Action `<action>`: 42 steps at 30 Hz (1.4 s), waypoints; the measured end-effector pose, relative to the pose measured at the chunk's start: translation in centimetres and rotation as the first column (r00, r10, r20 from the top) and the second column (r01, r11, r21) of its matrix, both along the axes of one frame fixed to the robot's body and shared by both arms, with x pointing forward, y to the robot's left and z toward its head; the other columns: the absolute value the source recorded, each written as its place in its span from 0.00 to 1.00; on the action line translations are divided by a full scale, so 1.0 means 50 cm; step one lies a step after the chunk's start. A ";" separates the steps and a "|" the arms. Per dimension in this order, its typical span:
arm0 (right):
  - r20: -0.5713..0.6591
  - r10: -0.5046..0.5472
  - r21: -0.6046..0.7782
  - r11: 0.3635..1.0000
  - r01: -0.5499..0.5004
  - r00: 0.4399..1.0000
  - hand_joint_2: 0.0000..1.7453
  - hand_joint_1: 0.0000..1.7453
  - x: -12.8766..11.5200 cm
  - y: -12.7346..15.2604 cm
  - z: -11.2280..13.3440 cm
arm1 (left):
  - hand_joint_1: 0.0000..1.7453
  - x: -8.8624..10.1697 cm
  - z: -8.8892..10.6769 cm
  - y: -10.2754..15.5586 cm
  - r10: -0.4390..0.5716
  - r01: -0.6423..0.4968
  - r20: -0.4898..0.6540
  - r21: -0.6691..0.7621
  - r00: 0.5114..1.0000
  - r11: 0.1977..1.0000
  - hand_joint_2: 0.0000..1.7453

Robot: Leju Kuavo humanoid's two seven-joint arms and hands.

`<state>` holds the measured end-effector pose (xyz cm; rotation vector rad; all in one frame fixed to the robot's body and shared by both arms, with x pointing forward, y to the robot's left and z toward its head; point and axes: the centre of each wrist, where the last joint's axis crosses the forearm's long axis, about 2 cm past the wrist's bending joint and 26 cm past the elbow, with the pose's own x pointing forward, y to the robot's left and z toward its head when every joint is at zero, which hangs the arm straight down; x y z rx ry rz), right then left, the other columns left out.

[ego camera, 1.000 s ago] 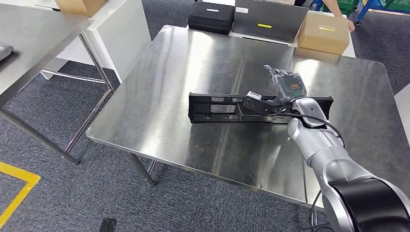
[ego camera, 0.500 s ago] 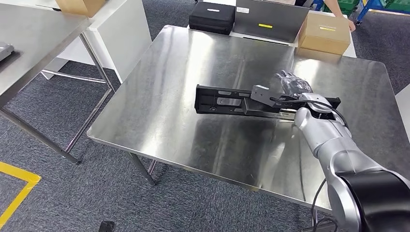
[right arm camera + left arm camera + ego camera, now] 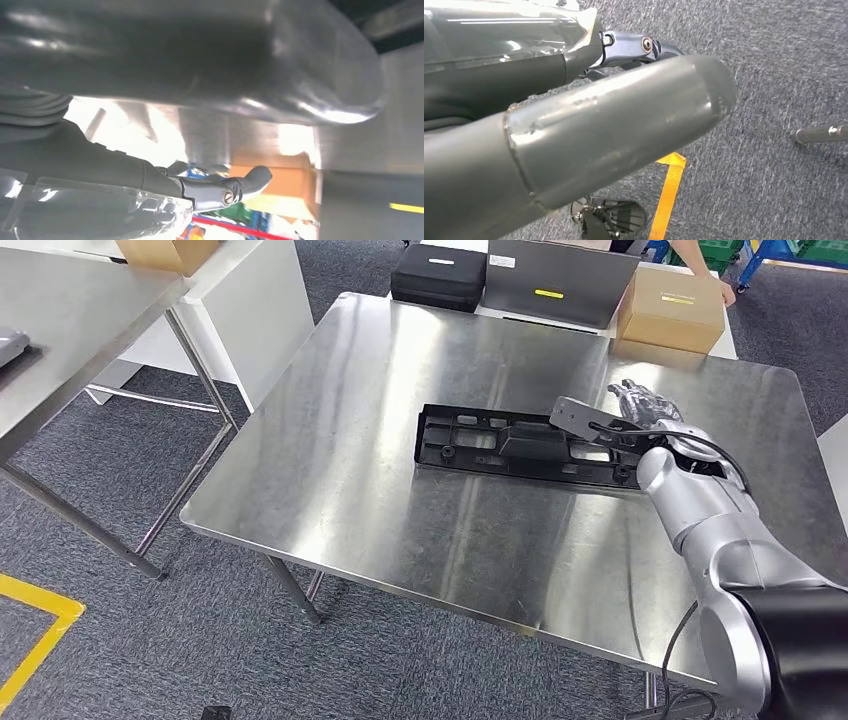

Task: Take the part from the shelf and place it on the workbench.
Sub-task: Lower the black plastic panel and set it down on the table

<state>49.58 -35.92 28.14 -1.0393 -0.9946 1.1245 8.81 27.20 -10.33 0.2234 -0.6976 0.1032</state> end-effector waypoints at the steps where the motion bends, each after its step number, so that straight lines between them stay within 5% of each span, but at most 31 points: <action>1: -0.009 -0.008 0.002 1.000 0.008 1.000 0.00 0.00 0.000 -0.007 0.005 | 0.00 -0.002 0.000 0.000 0.003 -0.003 -0.001 -0.004 1.000 1.000 0.00; 13: 0.111 -0.077 -0.114 0.989 0.090 0.991 0.00 0.00 -0.011 -0.097 0.036 | 0.00 -0.022 -0.004 -0.002 0.044 -0.044 -0.007 -0.024 0.999 0.999 0.00; 17: 0.284 -0.108 -0.142 0.978 0.153 0.953 1.00 0.00 -0.032 -0.155 0.036 | 0.00 -0.028 -0.005 -0.001 0.073 -0.073 0.002 -0.020 0.997 0.997 0.00; 21: 0.476 -0.154 -0.132 0.961 0.244 0.866 1.00 0.00 -0.104 -0.246 -0.029 | 0.00 -0.040 -0.007 0.000 0.107 -0.107 -0.001 -0.023 0.994 0.994 0.00; 26: 0.539 -0.171 -0.185 0.931 0.313 0.825 1.00 0.00 -0.242 -0.330 -0.140 | 0.00 -0.050 -0.009 0.000 0.128 -0.129 -0.014 -0.025 0.992 0.991 0.00; 30: 0.578 -0.172 -0.218 0.909 0.354 0.798 0.00 0.00 -0.354 -0.369 -0.188 | 0.00 -0.054 -0.009 -0.005 0.137 -0.137 -0.024 -0.025 0.990 0.990 0.00; 37: 0.625 -0.113 -0.250 0.909 0.335 0.773 0.00 0.00 -0.566 -0.405 -0.222 | 0.00 -0.056 -0.009 -0.014 0.137 -0.138 -0.030 -0.030 0.990 0.990 0.00; 42: 0.660 -0.115 -0.190 0.931 0.313 0.743 0.00 0.00 -0.732 -0.411 -0.194 | 0.00 -0.060 -0.010 -0.017 0.164 -0.165 -0.048 -0.030 0.985 0.986 0.00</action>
